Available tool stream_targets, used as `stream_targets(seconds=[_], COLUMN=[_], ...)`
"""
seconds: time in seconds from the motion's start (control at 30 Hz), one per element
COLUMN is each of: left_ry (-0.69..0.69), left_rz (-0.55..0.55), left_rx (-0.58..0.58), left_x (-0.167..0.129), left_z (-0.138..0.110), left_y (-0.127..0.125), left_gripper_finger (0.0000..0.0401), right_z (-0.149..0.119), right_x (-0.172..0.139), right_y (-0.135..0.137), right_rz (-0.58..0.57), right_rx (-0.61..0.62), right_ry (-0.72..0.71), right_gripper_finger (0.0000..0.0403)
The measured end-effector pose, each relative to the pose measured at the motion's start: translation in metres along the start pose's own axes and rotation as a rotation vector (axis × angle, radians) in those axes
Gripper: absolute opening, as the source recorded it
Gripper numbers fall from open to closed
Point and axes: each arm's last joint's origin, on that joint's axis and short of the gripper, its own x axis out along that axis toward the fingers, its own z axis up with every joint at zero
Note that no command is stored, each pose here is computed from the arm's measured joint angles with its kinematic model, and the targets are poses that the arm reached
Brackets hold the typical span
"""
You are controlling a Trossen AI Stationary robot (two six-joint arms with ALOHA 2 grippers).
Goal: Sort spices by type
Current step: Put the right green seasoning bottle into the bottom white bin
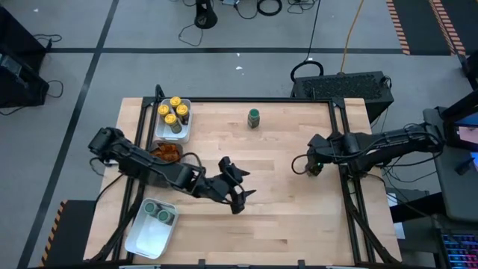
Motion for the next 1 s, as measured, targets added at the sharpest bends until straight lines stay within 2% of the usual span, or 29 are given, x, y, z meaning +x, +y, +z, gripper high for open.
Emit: stream_targets(seconds=[0.2,0.57,1.0], left_ry=[0.056,0.056,0.067], left_rz=[-0.041,-0.046,-0.045], left_rx=[-0.001,-0.019,-0.008], left_x=[0.014,0.013,0.013], left_z=[-0.009,-0.009,-0.01], left_y=[0.0,0.0,0.001], left_gripper_finger=[0.0306,0.0306,0.0306], right_z=[-0.002,-0.005,-0.023], right_x=[0.0,-0.001,-0.008], right_y=[-0.001,0.002,0.017], right_rz=[-0.004,0.053,0.105], right_rx=[0.013,0.027,0.043], right_ry=[0.031,0.091,0.12], right_gripper_finger=[0.029,0.029,0.029])
